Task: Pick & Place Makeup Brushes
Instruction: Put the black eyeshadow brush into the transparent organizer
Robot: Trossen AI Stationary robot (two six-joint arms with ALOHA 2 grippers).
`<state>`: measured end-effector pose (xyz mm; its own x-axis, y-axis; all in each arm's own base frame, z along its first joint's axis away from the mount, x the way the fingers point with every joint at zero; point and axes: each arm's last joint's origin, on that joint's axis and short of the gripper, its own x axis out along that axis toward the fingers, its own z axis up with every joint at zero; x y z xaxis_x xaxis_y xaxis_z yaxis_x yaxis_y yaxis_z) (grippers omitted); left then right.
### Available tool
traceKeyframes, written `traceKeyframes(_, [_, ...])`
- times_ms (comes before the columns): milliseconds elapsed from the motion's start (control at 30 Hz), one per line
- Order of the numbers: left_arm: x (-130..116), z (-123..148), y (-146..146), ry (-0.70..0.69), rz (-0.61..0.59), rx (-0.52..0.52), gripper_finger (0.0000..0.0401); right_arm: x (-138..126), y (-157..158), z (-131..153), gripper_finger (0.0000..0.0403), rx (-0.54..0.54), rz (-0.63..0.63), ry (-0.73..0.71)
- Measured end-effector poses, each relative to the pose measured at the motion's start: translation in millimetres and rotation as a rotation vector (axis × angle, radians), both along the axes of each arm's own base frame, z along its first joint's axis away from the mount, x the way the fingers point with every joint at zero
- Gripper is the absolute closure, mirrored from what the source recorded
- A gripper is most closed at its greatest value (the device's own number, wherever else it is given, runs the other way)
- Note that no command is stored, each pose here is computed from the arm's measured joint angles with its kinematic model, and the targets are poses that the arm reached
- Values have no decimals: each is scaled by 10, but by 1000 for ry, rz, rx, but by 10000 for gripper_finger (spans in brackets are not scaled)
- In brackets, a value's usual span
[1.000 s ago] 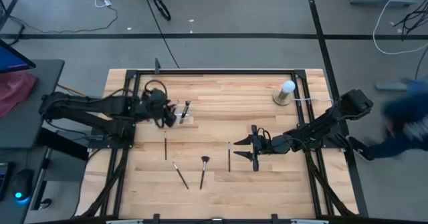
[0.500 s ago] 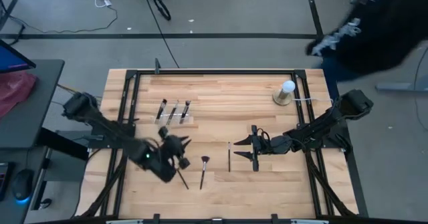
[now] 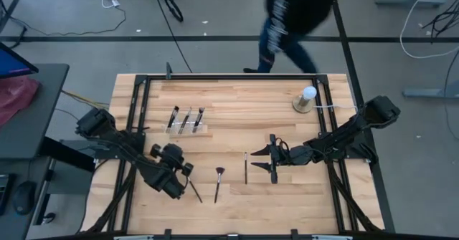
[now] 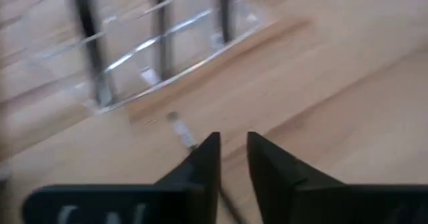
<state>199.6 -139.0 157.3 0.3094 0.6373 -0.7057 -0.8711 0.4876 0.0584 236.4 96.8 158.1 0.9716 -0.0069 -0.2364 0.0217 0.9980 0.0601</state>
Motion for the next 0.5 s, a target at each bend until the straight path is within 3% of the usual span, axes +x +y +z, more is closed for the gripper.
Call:
traceKeyframes(167, [-91,-149,41,11,77,12,238,0,-1,-1,236,0,0,1])
traceKeyframes(300, [-178,-341,71,-60,102,-30,171,0,-1,-2,236,0,0,2])
traceKeyframes(500, [-289,-504,141,-160,139,-39,131,0,-1,-2,236,0,-1,2])
